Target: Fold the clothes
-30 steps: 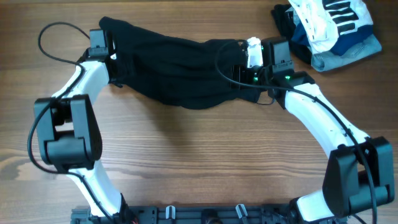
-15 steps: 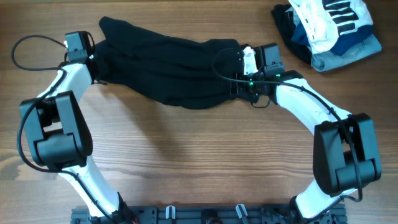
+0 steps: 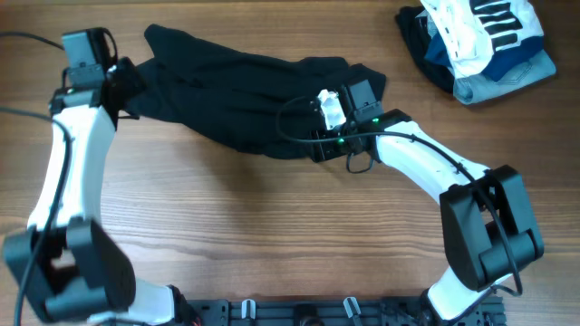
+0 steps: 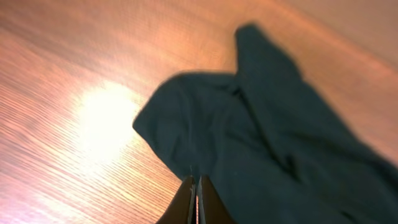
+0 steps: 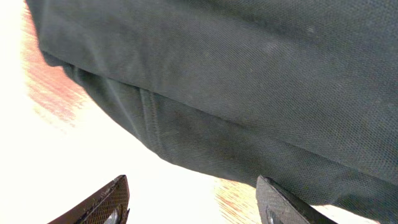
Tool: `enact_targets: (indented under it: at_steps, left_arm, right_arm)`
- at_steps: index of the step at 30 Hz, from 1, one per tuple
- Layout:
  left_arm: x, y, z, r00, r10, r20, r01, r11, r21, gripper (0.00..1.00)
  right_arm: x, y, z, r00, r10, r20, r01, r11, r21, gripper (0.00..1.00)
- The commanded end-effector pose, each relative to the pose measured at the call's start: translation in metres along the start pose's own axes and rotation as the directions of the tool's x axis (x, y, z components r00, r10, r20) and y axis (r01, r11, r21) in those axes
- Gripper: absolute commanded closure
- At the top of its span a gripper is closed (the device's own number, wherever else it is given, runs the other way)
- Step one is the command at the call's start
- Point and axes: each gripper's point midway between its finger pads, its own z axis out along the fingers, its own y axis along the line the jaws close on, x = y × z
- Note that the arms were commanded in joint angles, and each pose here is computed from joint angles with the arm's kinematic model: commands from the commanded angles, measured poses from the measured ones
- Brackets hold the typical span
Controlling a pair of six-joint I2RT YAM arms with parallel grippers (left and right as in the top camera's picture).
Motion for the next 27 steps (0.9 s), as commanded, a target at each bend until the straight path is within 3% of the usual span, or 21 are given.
enact_targets:
  at_steps: [1,10,14,15,17,18,20,21,22,27]
  left_arm:
    - [-0.011,-0.003,-0.033,0.999,-0.011,0.044,0.01,1.0,0.023,0.96]
    - [-0.002,0.002,-0.046,1.0,-0.007,0.01,0.007,1.0,0.011,0.96]
    - [0.0,0.002,-0.046,1.0,-0.006,0.003,0.006,1.0,0.009,0.84]
    - [0.0,0.003,-0.046,1.0,-0.006,0.0,0.006,1.0,0.007,0.8]
    - [0.002,0.003,-0.045,1.0,-0.005,-0.006,0.005,1.0,0.006,0.69]
    - [0.003,0.003,-0.045,1.0,-0.005,-0.009,0.005,1.0,0.005,0.68]
    - [0.003,0.004,-0.045,1.0,-0.005,-0.012,0.005,1.0,0.004,0.65]
    - [0.004,0.004,-0.045,1.0,-0.005,-0.017,0.005,1.0,0.002,0.65]
    - [0.005,0.004,-0.045,1.0,-0.004,-0.02,0.004,1.0,0.001,0.65]
    - [0.012,-0.004,-0.04,0.999,0.011,-0.044,-0.01,1.0,0.016,0.64]
  right_arm:
    - [0.013,-0.017,0.014,0.996,0.082,-0.036,-0.079,0.993,0.084,0.36]
    - [0.027,-0.043,0.049,0.987,0.15,-0.064,-0.139,0.978,0.159,0.35]
    - [0.017,-0.044,0.053,0.99,0.136,-0.026,-0.13,0.98,0.151,0.34]
    - [0.017,-0.044,0.053,0.99,0.136,-0.025,-0.13,0.98,0.15,0.37]
    - [0.02,-0.048,0.052,0.99,0.14,-0.034,-0.131,0.975,0.178,0.62]
    - [0.022,-0.05,0.052,0.989,0.142,-0.038,-0.132,0.973,0.19,0.72]
    - [0.027,-0.059,0.05,0.988,0.148,-0.049,-0.131,0.961,0.245,0.8]
    - [0.03,-0.066,0.048,0.987,0.149,-0.053,-0.128,0.95,0.283,0.91]
    - [0.032,-0.072,0.046,0.987,0.149,-0.058,-0.123,0.94,0.318,0.96]
    - [0.036,-0.087,0.026,0.98,0.17,-0.1,-0.112,0.897,0.428,0.96]
